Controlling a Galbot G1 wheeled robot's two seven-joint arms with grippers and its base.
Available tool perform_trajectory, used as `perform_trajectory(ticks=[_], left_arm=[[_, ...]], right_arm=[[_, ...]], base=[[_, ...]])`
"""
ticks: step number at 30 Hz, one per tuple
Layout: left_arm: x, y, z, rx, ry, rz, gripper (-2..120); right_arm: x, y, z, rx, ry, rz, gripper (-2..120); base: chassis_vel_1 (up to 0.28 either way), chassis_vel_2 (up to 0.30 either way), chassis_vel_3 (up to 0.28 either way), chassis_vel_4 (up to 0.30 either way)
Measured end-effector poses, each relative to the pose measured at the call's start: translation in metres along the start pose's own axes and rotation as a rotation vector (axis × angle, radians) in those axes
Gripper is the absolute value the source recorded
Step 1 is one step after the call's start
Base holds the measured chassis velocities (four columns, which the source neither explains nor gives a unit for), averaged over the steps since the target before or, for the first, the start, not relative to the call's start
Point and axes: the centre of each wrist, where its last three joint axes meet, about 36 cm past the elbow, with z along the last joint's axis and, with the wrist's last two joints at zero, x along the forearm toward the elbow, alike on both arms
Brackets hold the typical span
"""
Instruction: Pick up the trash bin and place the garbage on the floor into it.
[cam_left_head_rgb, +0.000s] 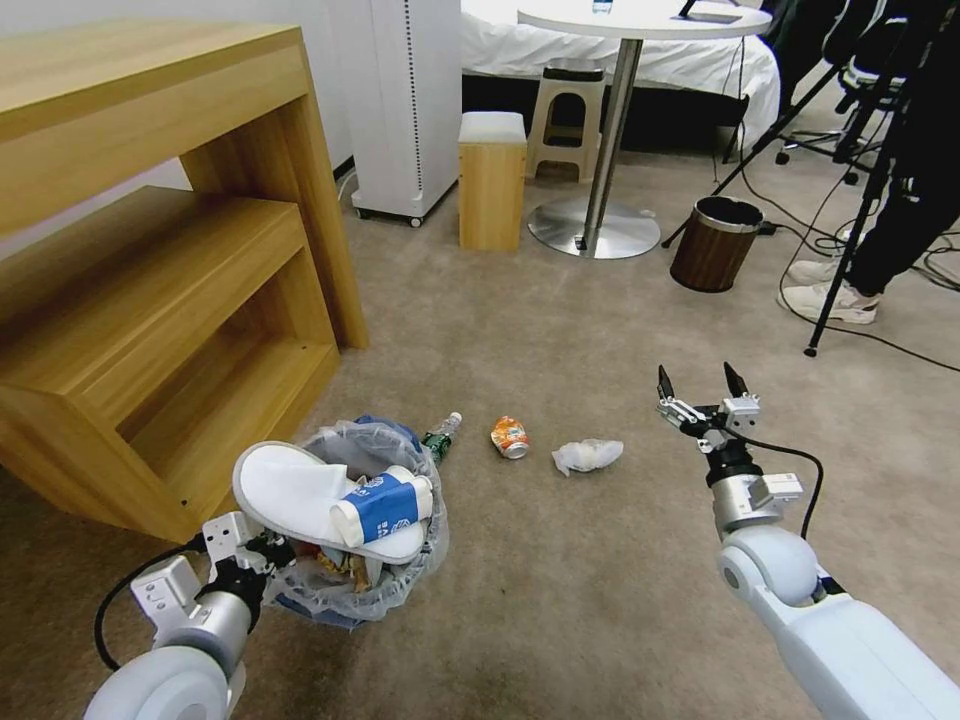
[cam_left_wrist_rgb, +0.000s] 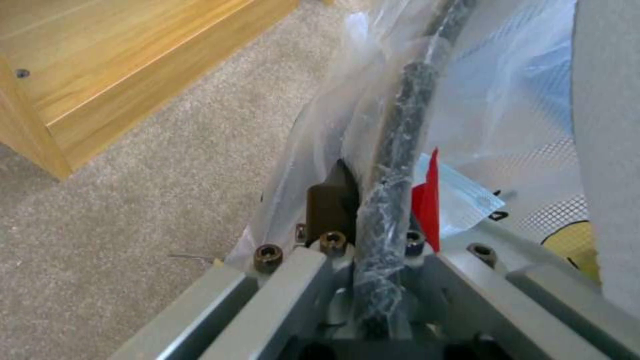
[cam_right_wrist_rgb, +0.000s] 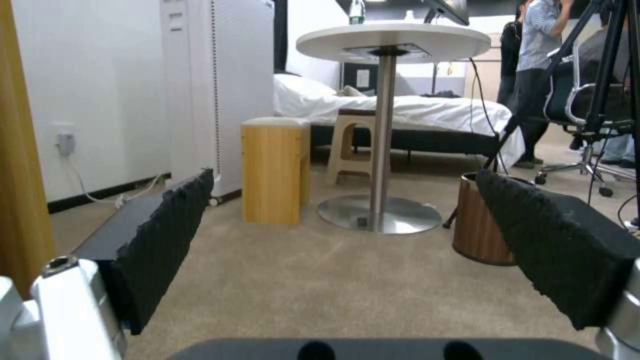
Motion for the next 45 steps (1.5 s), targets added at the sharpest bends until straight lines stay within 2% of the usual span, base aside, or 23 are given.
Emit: perform_trajectory(ticks=[45], left_arm=[[-0.0018, 0.0002, -0.0008, 0.002, -0.006, 0.002, 0]], right_arm=[[0.0003, -0.0036, 0.0031, 0.012, -0.002, -0.006, 100]], base=[[-0.058, 0.057, 0.061, -0.056]])
